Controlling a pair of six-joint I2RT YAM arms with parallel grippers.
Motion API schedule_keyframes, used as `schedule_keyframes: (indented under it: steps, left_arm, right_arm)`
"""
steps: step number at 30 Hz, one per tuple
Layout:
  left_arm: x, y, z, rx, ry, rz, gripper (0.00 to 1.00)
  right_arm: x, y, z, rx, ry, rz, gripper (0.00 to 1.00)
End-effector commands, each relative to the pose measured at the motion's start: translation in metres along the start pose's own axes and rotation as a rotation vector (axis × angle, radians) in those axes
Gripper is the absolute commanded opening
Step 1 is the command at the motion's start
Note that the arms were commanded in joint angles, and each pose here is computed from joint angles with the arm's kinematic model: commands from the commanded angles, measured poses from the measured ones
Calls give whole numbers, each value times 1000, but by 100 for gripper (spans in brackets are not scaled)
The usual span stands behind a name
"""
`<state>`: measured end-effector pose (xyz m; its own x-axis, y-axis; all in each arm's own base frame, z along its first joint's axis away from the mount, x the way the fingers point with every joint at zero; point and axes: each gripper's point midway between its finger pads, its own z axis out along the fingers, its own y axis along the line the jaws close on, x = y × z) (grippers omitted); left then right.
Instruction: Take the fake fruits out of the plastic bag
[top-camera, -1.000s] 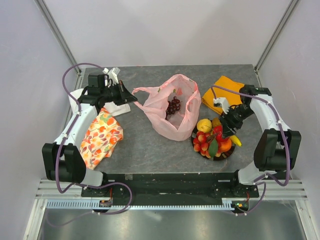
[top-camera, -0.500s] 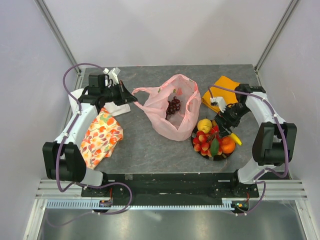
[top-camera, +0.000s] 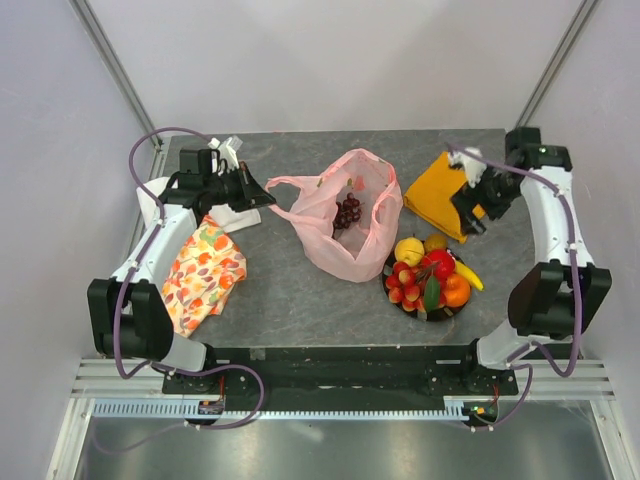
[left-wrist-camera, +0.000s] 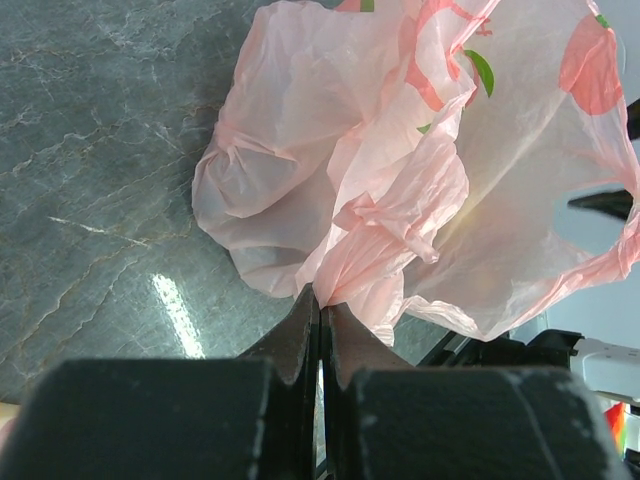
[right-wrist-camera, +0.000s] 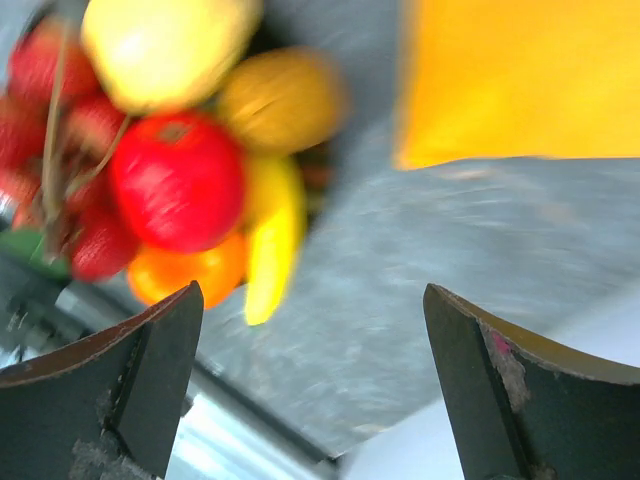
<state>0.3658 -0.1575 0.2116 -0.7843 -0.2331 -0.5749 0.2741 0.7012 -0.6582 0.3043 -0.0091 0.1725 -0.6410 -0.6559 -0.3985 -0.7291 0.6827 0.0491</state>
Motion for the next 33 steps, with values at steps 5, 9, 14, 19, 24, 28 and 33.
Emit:
schedule_keyframes:
  steps: [5,9,14,19,24,28,33]
  left_arm:
    - [-13,-27,-6,89,-26,76,2]
    - [-8,-29,-6,100,-22,71,2]
    - [-9,-37,-17,107,-41,106,2]
    - [-7,-41,-25,105,-54,139,2]
    - [1,-38,-26,99,-45,146,2]
    - [6,-35,-24,100,-27,127,1]
    - [7,-33,-22,99,-19,125,2]
  right_arm:
    - [-229,33,-119,88,-654,-189,98]
    - [-290,108,-74,-113,-678,-294,87]
    - [-275,117,42,-217,-450,-259,64]
    - [-259,97,102,-194,-346,-218,58]
    - [-262,75,140,-124,-306,-167,69]
    - [-254,58,185,-68,-230,-109,82]
    - [-239,54,221,-39,-152,-111,86]
